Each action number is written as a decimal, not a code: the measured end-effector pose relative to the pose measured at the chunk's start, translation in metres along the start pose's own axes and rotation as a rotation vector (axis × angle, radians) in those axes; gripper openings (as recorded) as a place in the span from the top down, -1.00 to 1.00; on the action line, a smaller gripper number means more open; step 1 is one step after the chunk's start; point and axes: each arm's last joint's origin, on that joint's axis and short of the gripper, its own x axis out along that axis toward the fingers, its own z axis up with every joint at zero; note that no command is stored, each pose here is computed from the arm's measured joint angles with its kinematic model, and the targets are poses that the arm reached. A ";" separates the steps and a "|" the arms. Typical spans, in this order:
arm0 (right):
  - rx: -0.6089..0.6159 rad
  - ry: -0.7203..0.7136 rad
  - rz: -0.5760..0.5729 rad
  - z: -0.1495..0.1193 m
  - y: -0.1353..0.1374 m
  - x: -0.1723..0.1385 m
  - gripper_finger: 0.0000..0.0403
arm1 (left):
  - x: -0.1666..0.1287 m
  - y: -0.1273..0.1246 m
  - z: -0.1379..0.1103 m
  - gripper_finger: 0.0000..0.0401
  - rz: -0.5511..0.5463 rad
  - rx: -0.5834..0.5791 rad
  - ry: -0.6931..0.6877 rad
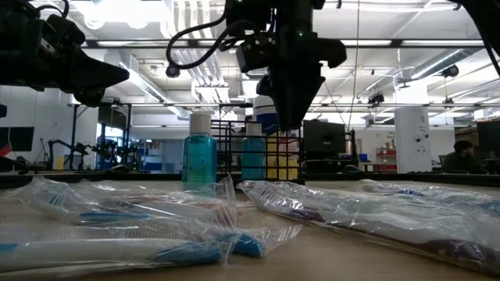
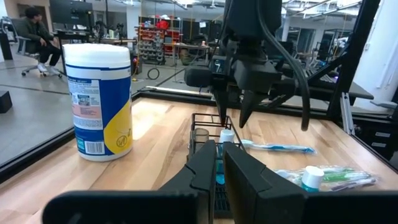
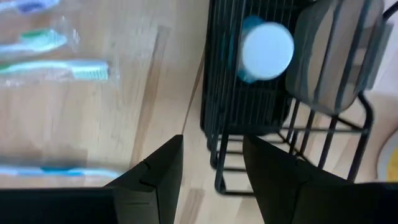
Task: Pick & Place toothbrushing station
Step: Adjust the black wire organizer
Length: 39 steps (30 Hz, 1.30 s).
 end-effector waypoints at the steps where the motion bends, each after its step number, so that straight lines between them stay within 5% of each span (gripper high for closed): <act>1: 0.006 -0.006 -0.002 0.000 0.000 0.000 0.18 | 0.000 0.000 0.000 0.83 0.000 0.000 -0.001; 6: 0.066 0.005 0.001 -0.002 -0.001 0.006 0.24 | 0.000 0.000 0.000 0.83 0.001 0.000 -0.001; 22: 0.106 -0.030 0.001 0.001 -0.003 0.009 0.83 | 0.000 0.000 0.000 0.83 0.001 0.000 -0.002; 39: 0.197 -0.062 0.097 0.002 -0.005 0.010 0.91 | 0.000 0.000 0.000 0.83 0.001 0.000 -0.002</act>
